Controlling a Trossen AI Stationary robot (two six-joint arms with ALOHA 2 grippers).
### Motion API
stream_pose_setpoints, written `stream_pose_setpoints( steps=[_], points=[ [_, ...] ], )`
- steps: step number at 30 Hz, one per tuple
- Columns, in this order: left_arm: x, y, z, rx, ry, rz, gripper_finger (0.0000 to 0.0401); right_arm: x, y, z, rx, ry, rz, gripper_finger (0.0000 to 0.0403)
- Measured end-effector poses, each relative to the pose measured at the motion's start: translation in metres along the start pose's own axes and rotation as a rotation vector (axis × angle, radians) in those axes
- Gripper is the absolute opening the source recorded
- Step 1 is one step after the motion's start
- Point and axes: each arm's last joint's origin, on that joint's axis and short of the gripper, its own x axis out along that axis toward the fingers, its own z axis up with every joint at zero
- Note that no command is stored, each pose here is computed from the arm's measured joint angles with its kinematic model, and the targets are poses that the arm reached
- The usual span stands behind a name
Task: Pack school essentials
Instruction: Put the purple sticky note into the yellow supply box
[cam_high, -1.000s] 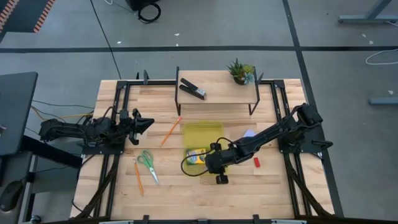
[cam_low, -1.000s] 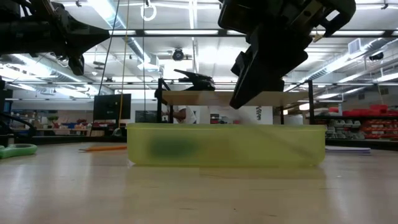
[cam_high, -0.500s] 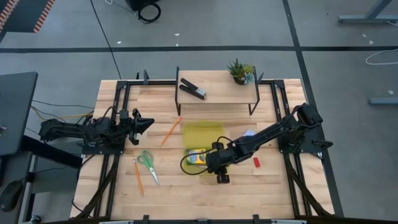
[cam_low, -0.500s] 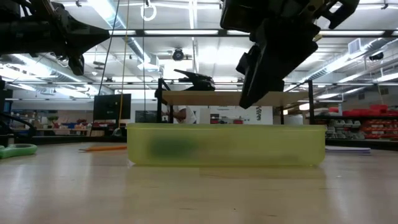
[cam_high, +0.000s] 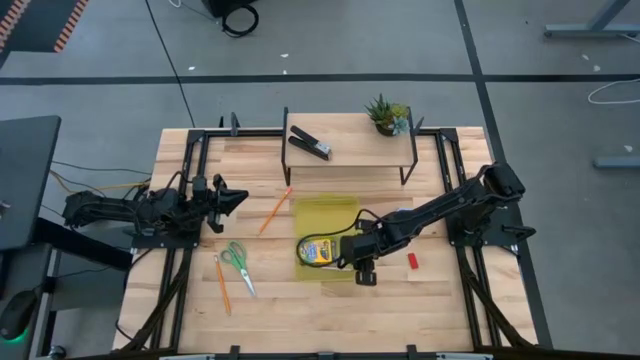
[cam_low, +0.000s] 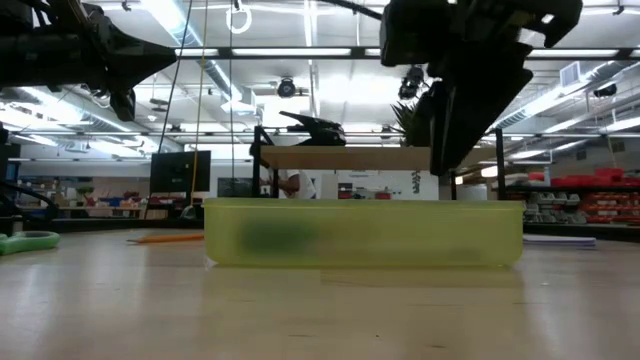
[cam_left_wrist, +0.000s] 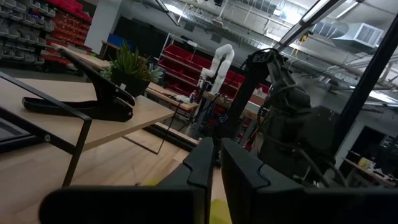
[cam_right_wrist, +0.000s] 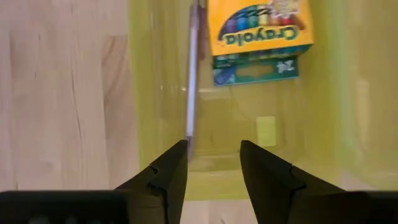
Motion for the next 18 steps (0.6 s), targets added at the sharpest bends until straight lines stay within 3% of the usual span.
stream_pose_setpoints(
  steps=[9,18],
  points=[
    [0.0,0.0,0.0,-0.001,-0.002,-0.001,0.0029,-0.032,-0.024,-0.022,0.09,0.019,-0.083,0.0155],
    [0.0,0.0,0.0,0.0,0.0,0.0,0.0038,-0.053,-0.063,-0.075,0.38,-0.013,-0.099,0.0158]
  ],
)
